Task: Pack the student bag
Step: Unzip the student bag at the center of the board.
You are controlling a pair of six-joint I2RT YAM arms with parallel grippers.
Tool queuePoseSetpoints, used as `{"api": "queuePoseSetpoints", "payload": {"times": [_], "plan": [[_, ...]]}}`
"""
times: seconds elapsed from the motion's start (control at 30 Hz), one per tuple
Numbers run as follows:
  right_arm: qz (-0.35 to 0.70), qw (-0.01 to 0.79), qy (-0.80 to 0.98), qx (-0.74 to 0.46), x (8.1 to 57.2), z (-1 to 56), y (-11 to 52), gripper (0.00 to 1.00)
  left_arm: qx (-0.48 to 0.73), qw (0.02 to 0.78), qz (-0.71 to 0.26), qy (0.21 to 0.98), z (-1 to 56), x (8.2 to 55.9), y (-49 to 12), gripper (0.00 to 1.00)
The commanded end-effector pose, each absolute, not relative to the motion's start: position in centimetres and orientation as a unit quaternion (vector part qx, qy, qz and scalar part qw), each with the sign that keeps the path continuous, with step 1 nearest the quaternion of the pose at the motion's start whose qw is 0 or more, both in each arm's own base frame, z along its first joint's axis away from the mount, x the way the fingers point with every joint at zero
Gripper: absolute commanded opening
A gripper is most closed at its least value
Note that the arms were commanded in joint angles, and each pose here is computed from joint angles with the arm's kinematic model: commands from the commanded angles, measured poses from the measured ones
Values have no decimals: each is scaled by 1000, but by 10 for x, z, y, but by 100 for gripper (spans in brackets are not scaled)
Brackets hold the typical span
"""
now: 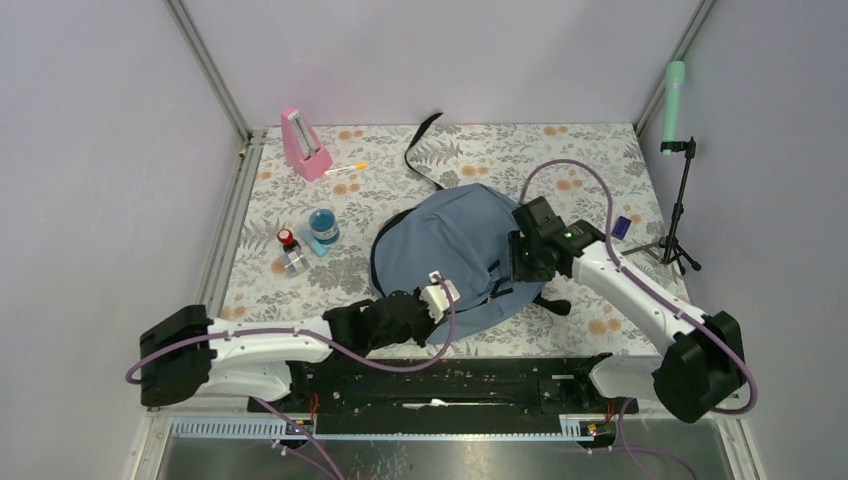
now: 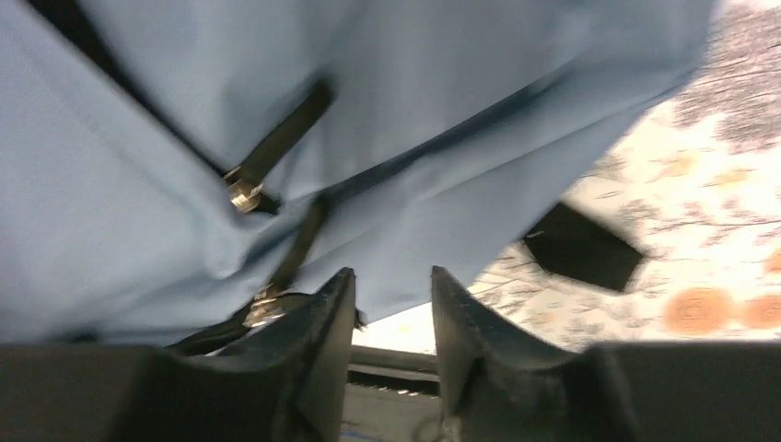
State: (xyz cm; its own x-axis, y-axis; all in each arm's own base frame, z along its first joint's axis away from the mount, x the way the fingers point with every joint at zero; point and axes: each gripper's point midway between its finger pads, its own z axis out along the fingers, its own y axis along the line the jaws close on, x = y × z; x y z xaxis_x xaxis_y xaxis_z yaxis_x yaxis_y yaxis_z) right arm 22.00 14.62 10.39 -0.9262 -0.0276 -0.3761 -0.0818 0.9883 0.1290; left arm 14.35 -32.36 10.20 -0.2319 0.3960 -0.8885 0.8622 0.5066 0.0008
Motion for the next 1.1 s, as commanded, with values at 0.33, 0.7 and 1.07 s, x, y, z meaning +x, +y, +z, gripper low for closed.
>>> {"api": "queuePoseSetpoints", "payload": {"times": [0.33,0.7,1.07], "plan": [[218,304,912,167,257,141,171,62,359,448,-365,732,173,120,-330,83],[305,288,863,282,270,112,194,54,337,446,-378,737,166,145,-392,88],[297,262,875,277,272,87,202,49,333,444,-353,753,140,178,-390,73]]}}
